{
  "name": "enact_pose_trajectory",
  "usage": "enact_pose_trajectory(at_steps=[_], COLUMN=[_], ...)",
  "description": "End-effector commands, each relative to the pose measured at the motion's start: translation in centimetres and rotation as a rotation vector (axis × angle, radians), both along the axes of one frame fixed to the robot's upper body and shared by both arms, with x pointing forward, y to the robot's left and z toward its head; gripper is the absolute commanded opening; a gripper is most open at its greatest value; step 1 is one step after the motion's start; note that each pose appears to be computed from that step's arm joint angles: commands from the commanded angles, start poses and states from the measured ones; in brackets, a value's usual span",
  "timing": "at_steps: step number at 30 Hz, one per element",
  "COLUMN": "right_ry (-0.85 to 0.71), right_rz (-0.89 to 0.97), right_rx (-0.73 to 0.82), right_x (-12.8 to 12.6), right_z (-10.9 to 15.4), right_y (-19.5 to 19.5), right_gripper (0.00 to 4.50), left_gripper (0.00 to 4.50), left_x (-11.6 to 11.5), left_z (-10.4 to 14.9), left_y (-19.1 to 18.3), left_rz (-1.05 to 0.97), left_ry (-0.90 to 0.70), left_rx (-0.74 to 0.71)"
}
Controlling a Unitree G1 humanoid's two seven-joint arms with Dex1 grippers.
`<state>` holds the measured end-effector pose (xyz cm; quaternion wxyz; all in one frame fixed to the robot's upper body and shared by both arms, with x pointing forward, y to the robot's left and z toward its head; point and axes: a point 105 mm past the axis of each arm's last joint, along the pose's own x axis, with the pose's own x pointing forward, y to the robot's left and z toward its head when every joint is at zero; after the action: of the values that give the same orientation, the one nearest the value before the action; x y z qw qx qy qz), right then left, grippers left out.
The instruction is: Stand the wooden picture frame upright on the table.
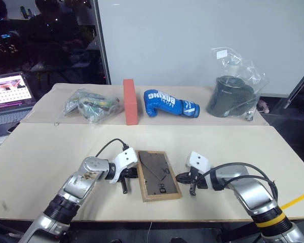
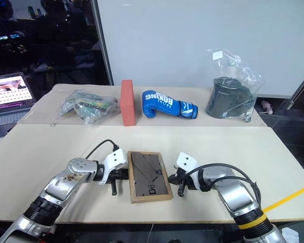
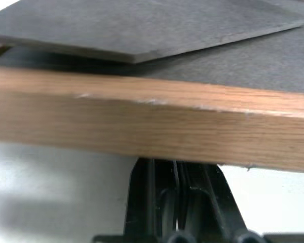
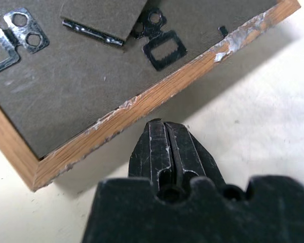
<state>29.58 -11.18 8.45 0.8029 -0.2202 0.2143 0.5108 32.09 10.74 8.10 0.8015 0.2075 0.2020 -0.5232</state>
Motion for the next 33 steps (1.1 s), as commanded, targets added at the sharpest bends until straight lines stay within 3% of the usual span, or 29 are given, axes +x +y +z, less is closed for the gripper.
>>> enact_pose_trajectory(at_steps=[1,5,8,10,14,17,18,20,24,26,27,29,33], right_ry=[-0.016,-0.009,-0.006,-0.005,-0.021,-0.034,-0.034,-0.034,-0.035,-0.039,-0.041,-0.042,-0.037], right_rz=[0.008,0.013,0.009,0.012,0.024,0.037,0.037,0.039,0.057,0.066,0.072,0.076,0.076], right_rx=[-0.001,0.003,-0.001,-0.008,-0.019,-0.019,-0.022,-0.027,-0.021,-0.014,-0.011,-0.004,0.012], right_x=[0.0,-0.1,0.2,0.4,0.9,1.2,1.3,1.4,1.6,1.7,1.7,1.7,1.4], right_z=[0.9,0.9,0.8,0.8,1.3,1.4,1.3,1.1,0.9,0.9,0.9,0.9,0.8], right_y=[0.2,0.3,0.0,-0.4,-1.5,-2.0,-2.2,-2.4,-2.5,-2.4,-2.3,-2.1,-1.7], right_gripper=[0.00,0.00,0.00,0.00,0.00,0.00,0.00,0.00,0.00,0.00,0.00,0.00,0.00], left_gripper=[0.09,0.09,0.09,0.09,0.09,0.09,0.62,1.19,2.71,3.51,3.65,4.47,4.47], left_x=[2.1,2.1,-1.2,-1.5,-1.3,-2.4,-3.2,-3.9,-5.2,-5.8,-5.8,-5.3,-4.9], left_z=[-3.1,-2.9,-3.9,-3.6,1.6,2.3,2.1,2.3,3.7,2.7,2.5,2.8,1.4], left_y=[4.2,4.8,5.9,7.1,6.5,8.2,8.7,8.9,6.8,6.4,5.8,4.5,2.7], left_rz=[0.220,0.243,0.146,0.197,0.333,0.409,0.423,0.461,0.466,0.479,0.468,0.424,0.452], left_ry=[0.049,0.059,0.150,0.151,0.172,0.259,0.328,0.403,0.633,0.741,0.774,0.816,0.850], left_rx=[0.139,0.127,0.190,0.187,-0.198,-0.259,-0.272,-0.309,-0.521,-0.488,-0.496,-0.570,-0.506])
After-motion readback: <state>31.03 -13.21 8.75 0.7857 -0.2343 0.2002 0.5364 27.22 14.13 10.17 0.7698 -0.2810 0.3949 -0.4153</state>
